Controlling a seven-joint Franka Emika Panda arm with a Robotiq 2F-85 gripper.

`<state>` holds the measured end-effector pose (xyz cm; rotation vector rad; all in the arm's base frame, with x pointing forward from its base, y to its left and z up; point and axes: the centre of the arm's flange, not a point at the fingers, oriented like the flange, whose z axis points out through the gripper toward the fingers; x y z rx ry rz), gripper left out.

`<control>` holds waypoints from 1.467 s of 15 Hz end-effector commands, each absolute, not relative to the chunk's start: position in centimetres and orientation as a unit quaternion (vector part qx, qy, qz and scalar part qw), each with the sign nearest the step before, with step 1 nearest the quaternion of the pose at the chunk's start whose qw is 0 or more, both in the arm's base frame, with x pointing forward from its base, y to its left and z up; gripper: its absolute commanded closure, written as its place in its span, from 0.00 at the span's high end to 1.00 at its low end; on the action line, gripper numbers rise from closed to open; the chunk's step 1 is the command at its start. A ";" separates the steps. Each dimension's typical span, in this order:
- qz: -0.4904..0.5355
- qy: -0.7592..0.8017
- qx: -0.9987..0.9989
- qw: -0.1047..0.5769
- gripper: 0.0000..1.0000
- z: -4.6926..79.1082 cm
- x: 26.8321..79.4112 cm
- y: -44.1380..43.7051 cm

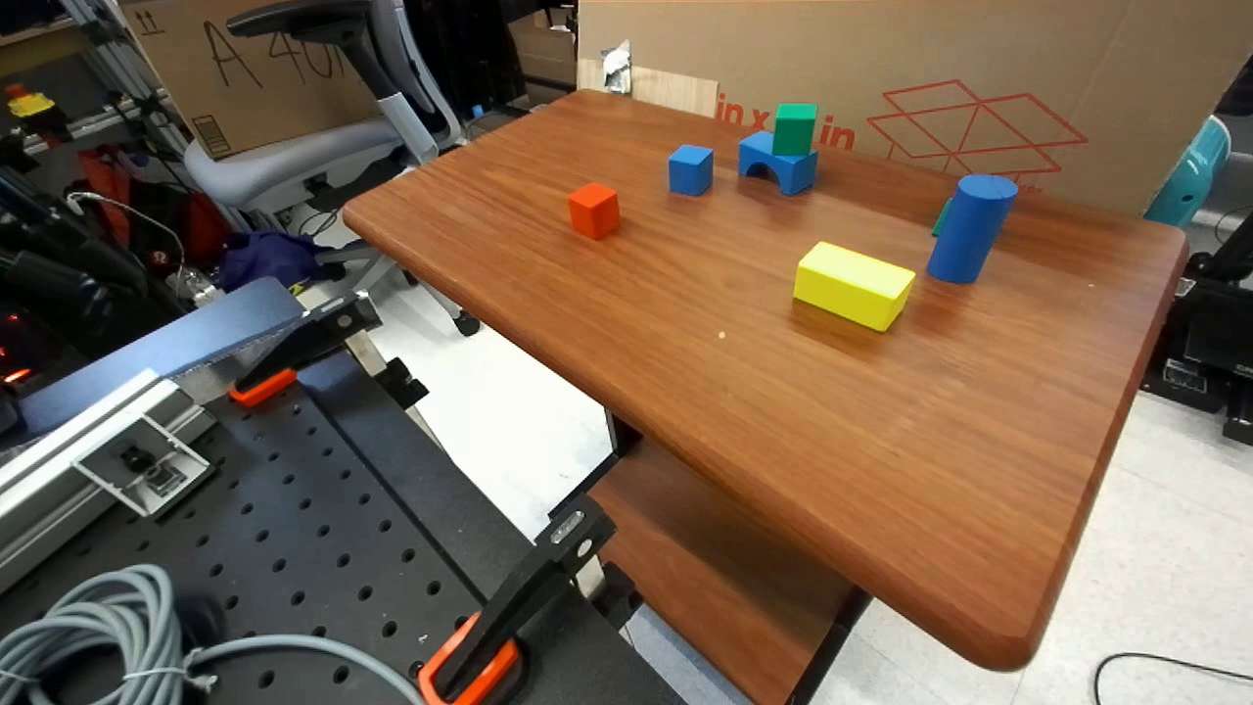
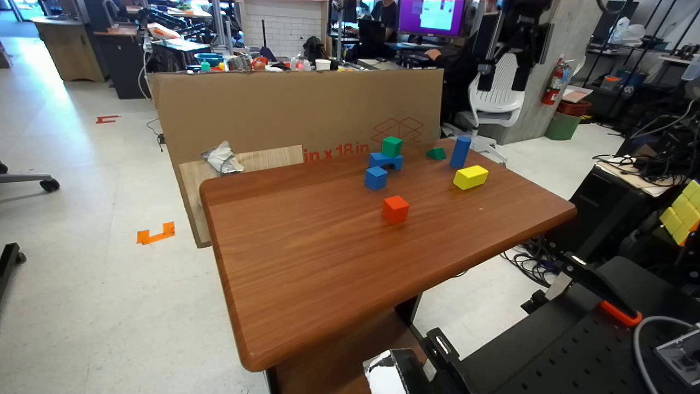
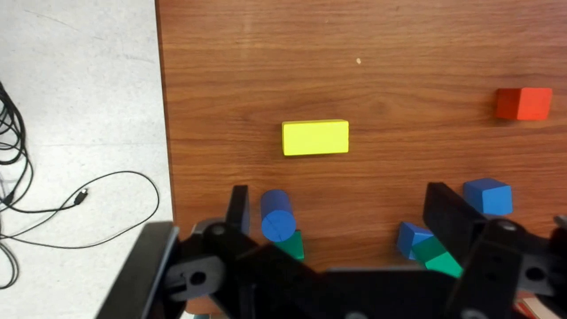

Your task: Move the yellow object slightly

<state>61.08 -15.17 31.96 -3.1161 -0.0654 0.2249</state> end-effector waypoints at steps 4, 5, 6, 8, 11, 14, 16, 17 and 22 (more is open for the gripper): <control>0.065 -0.007 -0.998 0.003 1.00 27.1 63.2 -14.9; 0.062 -0.005 -0.998 -0.001 1.00 26.5 63.3 -14.7; 0.058 -0.004 -0.998 -0.005 1.00 25.8 63.2 -14.5; 0.052 -0.001 -0.999 -0.008 1.00 24.6 63.1 -14.3; 0.057 0.008 -0.998 -0.007 1.00 23.0 63.3 -14.4; 0.068 0.017 -0.998 -0.006 1.00 21.6 63.3 -14.3; 0.070 0.018 -0.997 -0.007 1.00 20.8 63.1 -14.1; 0.071 0.018 -0.997 -0.008 1.00 20.4 63.0 -14.0; 0.090 0.030 -0.995 -0.013 1.00 18.3 62.7 -13.6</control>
